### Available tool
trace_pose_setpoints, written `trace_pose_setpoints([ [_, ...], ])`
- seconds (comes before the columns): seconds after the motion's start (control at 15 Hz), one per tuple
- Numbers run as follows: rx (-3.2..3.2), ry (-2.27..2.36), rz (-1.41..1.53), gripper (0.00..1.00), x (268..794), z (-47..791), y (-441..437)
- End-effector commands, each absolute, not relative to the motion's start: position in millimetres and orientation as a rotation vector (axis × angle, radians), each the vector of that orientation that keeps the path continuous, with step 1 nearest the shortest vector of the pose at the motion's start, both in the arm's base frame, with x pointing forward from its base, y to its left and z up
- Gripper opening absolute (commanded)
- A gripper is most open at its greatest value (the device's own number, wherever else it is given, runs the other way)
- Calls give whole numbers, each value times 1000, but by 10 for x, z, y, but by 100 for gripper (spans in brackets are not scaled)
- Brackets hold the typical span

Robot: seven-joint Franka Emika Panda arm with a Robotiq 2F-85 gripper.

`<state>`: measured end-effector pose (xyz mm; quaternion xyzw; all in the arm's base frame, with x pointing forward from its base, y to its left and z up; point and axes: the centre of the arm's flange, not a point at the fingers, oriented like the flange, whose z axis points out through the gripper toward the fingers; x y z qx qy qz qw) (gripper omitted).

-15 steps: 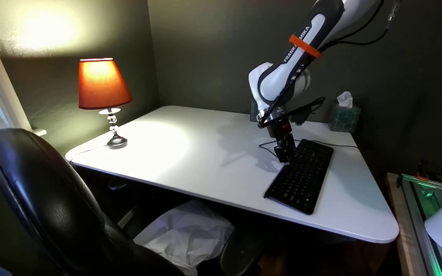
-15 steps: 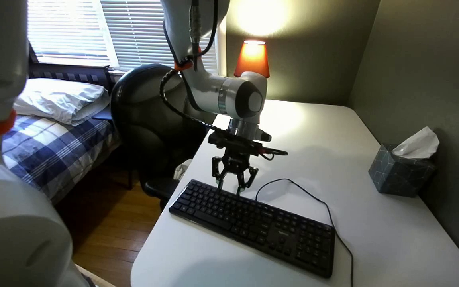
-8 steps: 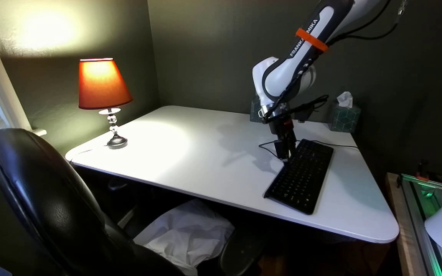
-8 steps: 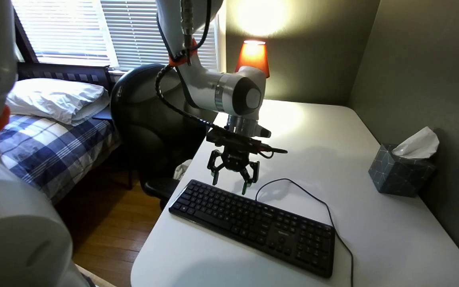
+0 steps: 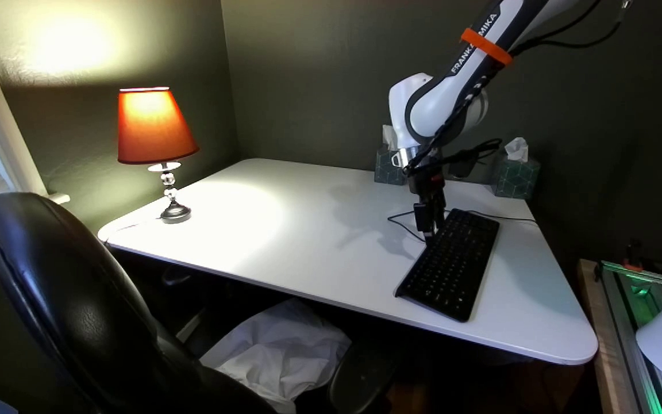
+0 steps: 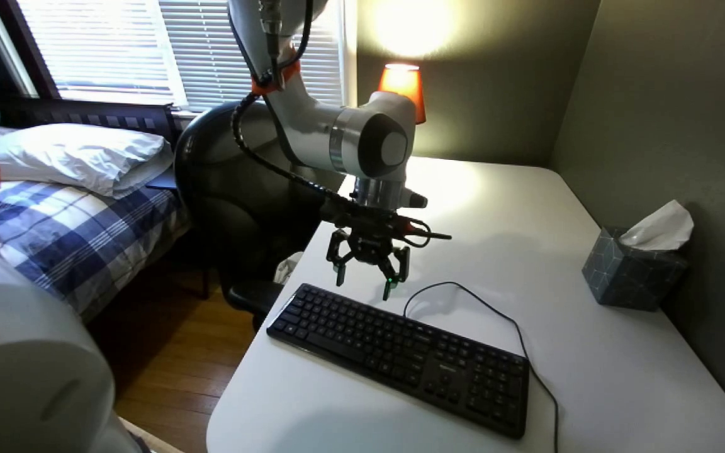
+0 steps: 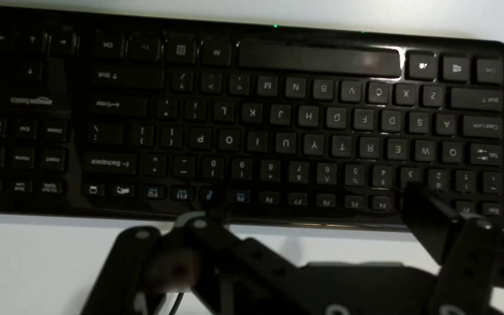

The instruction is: Press the number seven key on the keyboard

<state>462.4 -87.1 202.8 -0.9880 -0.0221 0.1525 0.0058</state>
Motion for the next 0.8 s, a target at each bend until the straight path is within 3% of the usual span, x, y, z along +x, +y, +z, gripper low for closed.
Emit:
trace_pose_setpoints([
  [0.0, -3122, -44, 392, 100, 4407, 2153, -834],
  [0.73, -3169, -3, 218, 100, 4161, 2408, -807],
])
